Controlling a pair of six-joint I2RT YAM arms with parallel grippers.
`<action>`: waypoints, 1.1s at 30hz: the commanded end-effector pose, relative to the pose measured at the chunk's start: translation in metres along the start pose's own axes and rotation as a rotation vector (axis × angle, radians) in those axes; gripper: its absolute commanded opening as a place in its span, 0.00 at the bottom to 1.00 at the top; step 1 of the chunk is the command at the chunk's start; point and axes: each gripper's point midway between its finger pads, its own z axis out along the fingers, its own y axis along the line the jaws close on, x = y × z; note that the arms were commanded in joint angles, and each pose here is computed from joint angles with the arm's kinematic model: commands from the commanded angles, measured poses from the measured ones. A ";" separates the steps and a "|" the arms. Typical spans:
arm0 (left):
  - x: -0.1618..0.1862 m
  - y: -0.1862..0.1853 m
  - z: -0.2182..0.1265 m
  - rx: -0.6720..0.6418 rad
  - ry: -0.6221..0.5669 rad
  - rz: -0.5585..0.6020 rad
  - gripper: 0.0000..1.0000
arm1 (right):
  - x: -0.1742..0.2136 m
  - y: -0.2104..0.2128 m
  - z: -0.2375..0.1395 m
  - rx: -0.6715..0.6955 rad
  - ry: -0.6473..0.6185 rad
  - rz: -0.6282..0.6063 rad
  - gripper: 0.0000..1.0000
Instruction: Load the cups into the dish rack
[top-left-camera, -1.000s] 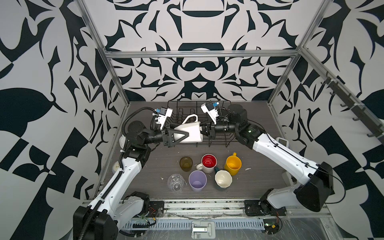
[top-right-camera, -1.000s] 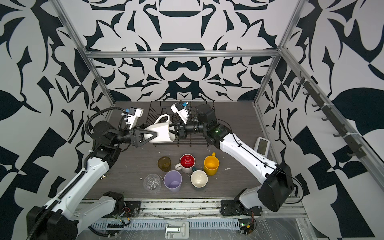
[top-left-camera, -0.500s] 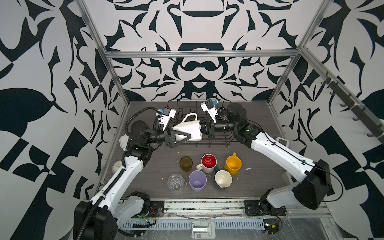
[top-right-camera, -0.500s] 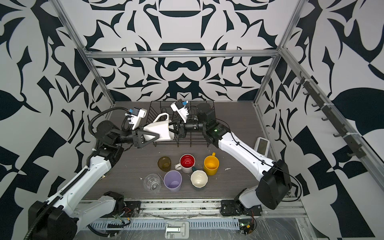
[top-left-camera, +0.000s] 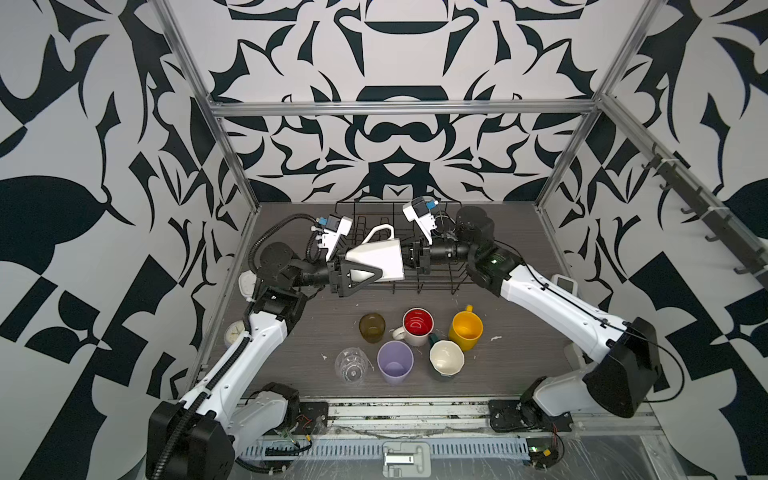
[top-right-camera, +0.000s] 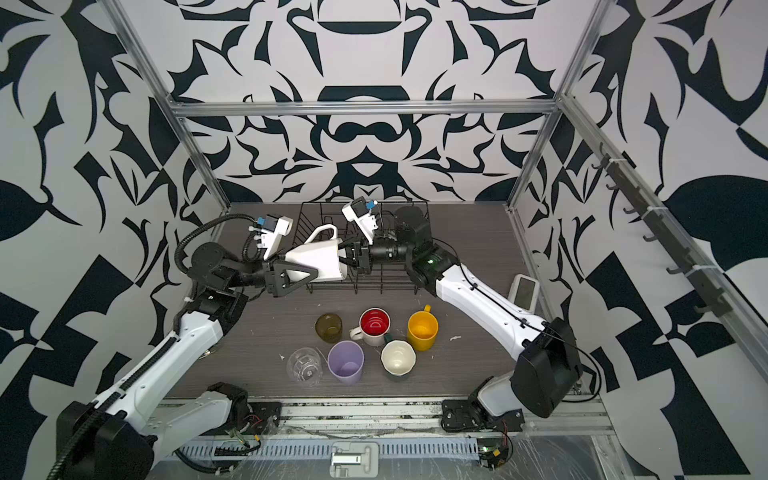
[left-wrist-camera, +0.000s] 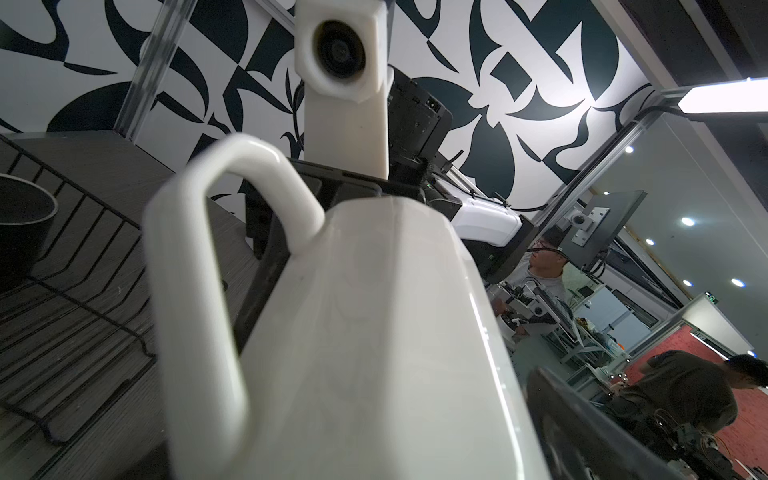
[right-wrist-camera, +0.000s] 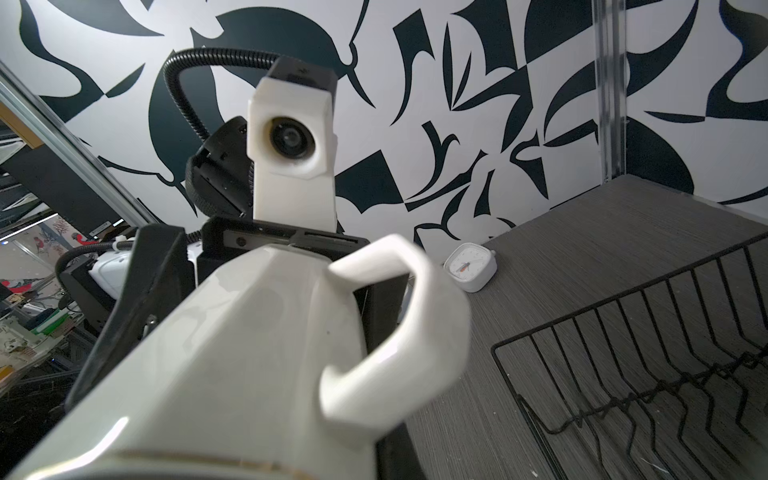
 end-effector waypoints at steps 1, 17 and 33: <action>-0.005 -0.011 0.003 0.029 0.000 0.051 1.00 | -0.030 0.028 -0.003 -0.081 -0.086 -0.097 0.00; -0.008 0.005 0.003 -0.026 -0.030 0.086 1.00 | -0.030 0.032 -0.004 -0.110 -0.092 -0.034 0.00; -0.012 0.005 -0.002 -0.102 -0.061 0.155 0.99 | -0.026 0.034 -0.007 -0.106 -0.089 -0.031 0.00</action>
